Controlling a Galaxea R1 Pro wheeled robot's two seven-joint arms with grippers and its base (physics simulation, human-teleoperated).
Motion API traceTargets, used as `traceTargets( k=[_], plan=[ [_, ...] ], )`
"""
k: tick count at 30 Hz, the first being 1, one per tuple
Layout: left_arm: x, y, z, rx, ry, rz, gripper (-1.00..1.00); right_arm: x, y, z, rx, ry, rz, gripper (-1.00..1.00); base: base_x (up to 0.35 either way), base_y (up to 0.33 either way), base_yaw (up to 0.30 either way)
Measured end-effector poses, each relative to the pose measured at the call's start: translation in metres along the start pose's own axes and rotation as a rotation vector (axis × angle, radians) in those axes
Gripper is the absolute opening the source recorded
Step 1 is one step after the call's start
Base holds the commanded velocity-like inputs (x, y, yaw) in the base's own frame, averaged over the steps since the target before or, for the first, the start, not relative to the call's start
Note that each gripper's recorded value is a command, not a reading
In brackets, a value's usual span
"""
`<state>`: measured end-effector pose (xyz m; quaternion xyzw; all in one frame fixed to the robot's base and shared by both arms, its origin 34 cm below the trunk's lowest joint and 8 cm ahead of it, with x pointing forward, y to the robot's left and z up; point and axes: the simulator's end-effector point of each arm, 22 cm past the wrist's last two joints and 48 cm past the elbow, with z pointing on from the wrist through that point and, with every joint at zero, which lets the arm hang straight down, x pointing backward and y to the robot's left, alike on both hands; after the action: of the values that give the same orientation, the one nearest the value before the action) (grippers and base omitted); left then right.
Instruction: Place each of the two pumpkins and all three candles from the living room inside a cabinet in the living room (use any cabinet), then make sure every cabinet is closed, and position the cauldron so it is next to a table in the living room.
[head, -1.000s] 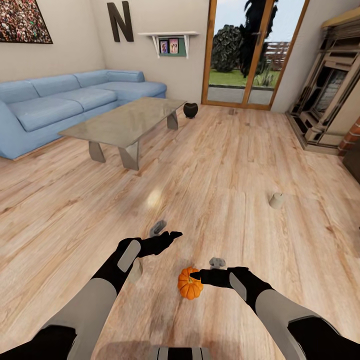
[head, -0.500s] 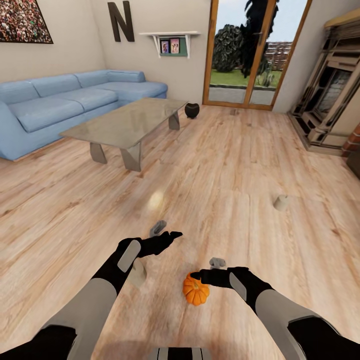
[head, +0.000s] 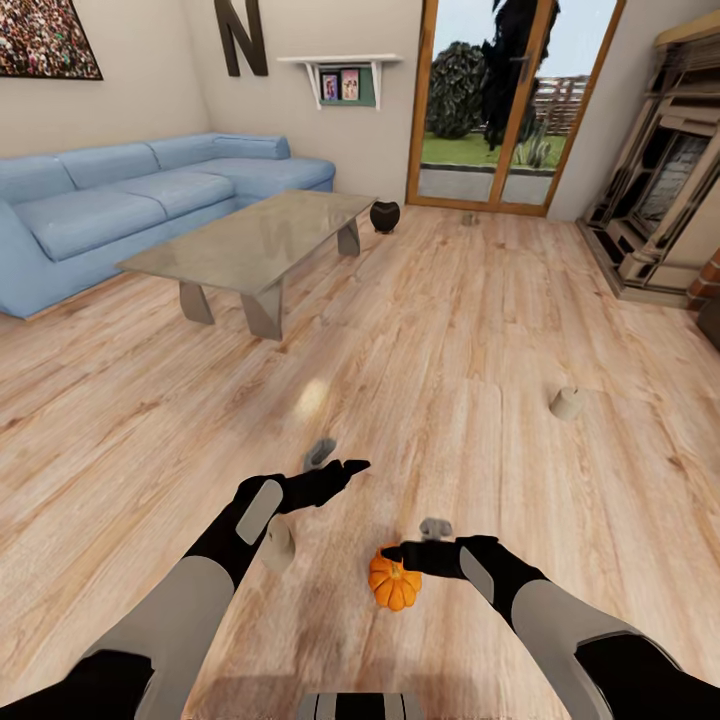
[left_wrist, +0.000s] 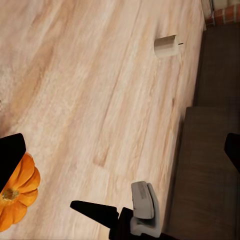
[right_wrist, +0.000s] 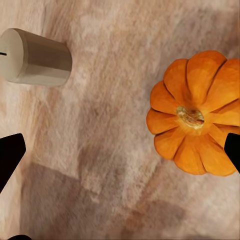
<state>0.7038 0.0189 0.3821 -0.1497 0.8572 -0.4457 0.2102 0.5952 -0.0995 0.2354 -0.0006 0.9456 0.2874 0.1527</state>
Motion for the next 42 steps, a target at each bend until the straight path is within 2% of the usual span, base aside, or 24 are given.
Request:
traceTargets(
  k=[32,42],
  plan=[
    [0.038,0.072,0.033,-0.063,0.072,-0.092,1.0,0.056,-0.034,0.042,0.012,0.103,0.073,1.0,0.0,0.0,0.0],
    [0.045,0.081,0.033,-0.086,0.086,-0.097,1.0,0.055,-0.034,0.042,0.013,0.102,0.072,1.0,0.09,-0.075,0.0]
  ],
)
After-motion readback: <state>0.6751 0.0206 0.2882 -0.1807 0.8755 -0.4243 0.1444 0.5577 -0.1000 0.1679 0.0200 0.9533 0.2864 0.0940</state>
